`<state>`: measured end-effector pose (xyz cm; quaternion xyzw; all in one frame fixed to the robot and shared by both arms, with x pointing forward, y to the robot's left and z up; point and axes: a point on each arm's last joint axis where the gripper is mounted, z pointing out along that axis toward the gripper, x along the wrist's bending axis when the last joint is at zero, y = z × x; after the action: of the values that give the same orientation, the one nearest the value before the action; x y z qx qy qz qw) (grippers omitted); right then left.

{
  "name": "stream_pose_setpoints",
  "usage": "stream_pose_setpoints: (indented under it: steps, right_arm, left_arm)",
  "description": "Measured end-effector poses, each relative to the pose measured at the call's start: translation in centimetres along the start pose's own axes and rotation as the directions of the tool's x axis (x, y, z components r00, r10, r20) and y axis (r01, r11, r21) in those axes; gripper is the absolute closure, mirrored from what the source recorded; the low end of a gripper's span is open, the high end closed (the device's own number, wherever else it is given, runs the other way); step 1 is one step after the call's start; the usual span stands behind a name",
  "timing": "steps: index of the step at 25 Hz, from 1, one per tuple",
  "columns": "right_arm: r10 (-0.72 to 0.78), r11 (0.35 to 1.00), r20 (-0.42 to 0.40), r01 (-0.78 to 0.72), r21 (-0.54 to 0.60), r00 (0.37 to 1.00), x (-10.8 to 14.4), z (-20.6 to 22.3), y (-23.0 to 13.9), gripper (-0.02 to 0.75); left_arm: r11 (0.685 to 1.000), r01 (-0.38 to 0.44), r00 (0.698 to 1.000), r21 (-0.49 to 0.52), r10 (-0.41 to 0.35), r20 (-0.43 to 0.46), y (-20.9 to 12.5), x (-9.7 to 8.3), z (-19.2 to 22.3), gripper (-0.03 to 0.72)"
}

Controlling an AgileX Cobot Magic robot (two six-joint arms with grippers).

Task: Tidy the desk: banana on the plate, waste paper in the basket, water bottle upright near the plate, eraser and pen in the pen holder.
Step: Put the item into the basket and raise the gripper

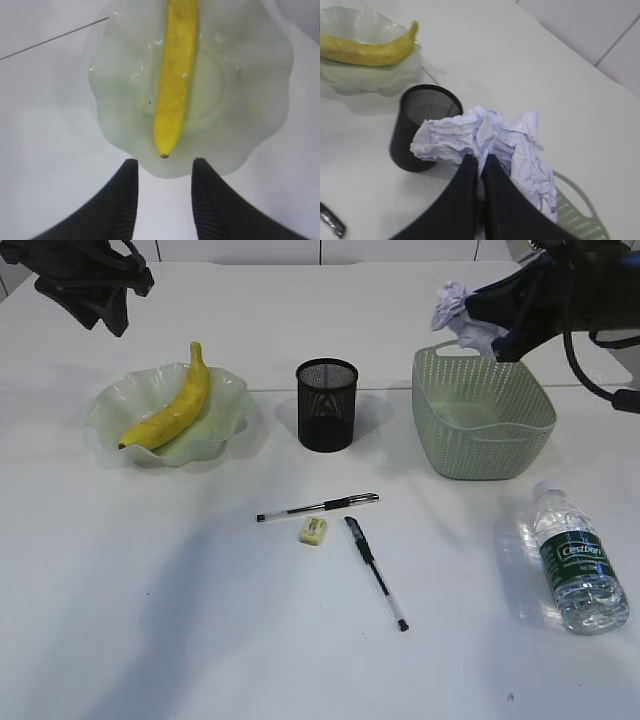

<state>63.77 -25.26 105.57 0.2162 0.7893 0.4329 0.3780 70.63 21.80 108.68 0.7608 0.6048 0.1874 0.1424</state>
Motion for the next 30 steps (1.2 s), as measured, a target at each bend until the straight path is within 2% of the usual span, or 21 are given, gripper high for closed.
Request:
stream_pose_setpoints:
  steps: [8,11,20,25,27,30]
  right_arm:
    - [0.017,0.989,0.205,-0.047,0.139,0.979,-1.9,-0.3,-1.2,0.742]
    - [0.03,0.98,0.246,-0.077,0.183,0.969,-2.2,0.0,-2.2,0.742]
    - [0.08,0.962,0.22,-0.133,0.238,0.972,-1.5,2.1,-5.2,0.743]
    - [0.105,0.97,0.179,-0.14,0.2,0.978,-1.2,2.4,-5.0,0.734]
    - [0.109,0.974,0.158,-0.137,0.18,0.981,-1.0,2.5,-4.8,0.705]
    - [0.115,0.976,0.148,-0.139,0.165,0.982,-1.0,2.6,-4.6,0.617]
  left_arm:
    - [1.0,-0.002,1.0,0.0,0.002,0.012,0.0,-0.1,0.0,0.444]
    - [1.0,0.001,1.0,-0.002,-0.001,0.02,0.0,-0.2,0.0,0.444]
    - [1.0,0.003,1.0,-0.002,-0.003,0.026,0.0,-0.2,0.0,0.444]
    - [1.0,0.003,1.0,-0.002,-0.003,0.026,0.0,-0.2,0.0,0.444]
    - [1.0,0.003,1.0,-0.002,-0.003,0.026,0.0,-0.2,0.0,0.444]
    - [1.0,0.003,1.0,-0.002,-0.003,0.026,0.0,-0.2,0.0,0.444]
